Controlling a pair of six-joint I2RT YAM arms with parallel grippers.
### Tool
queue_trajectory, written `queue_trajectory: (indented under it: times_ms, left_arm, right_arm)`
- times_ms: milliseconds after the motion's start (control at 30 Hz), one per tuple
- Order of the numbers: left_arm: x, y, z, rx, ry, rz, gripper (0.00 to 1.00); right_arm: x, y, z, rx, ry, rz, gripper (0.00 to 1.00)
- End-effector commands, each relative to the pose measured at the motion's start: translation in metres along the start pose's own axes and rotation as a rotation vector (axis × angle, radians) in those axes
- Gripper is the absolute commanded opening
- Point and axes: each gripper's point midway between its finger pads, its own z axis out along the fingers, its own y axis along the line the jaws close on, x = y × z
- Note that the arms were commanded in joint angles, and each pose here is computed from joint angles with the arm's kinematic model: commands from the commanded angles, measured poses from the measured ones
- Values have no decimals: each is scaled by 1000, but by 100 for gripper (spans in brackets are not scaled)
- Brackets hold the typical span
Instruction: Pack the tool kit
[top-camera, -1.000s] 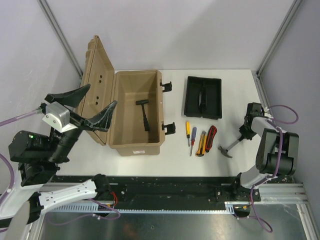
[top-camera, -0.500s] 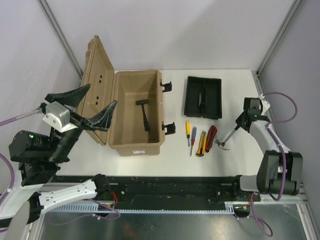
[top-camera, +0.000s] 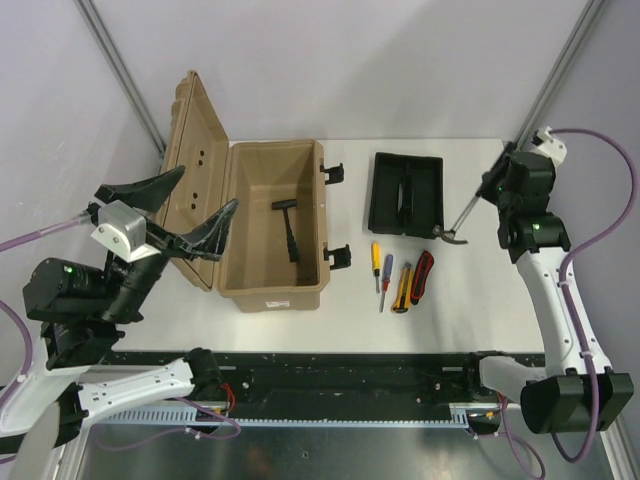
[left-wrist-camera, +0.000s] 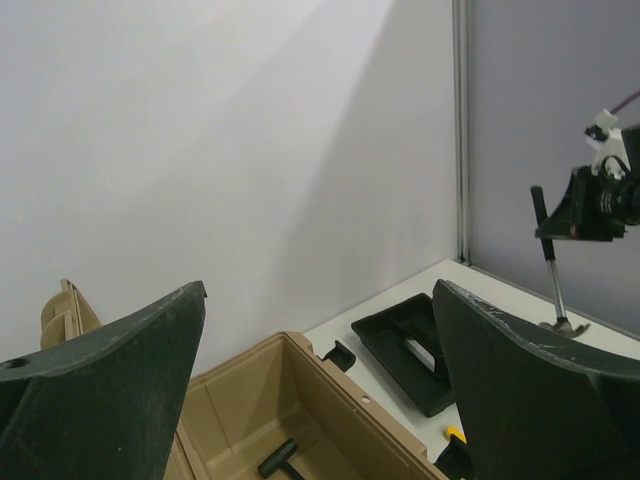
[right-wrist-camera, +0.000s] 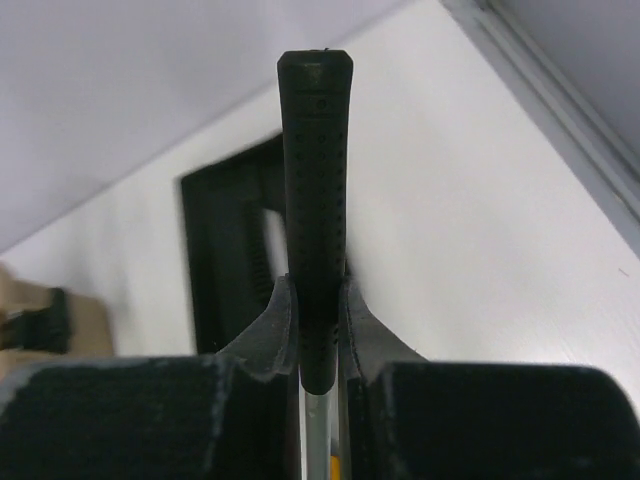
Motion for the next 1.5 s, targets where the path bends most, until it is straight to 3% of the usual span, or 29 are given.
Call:
queue_trajectory:
  times_ms: [0,233,367,600,733,1000,1200,1467]
  left_arm:
    - [-9,-1,3,4,-33,5,99]
    - [-14,1,1,8,-50,4,99]
    - [-20,4,-1,2,-63,2,99]
    - [-24,6,-1,0,-71,8,99]
    - [-23,5,0,-1,-67,12,99]
    - [-20,5,-1,-2,-63,9,99]
    - [-19,8,-6,-8,-66,5,99]
    - [-18,11,-11,-15,-70,-7,99]
  right_arm:
    - [-56,77,-37,-221,-123,6,0]
    - [-70,196,-65,-448,-148,-14,0]
    - [-54,265,-77,-564,-134,-37,0]
    - [45,379,-86,-725,9,-143,0]
    - [103,420,-87,-722,77,-182,0]
    - [231,457,-62,-673,264,-238,0]
    - [319,448,-43,-610,382,-292,0]
    - [365,429,-25,-537,431,-337,3]
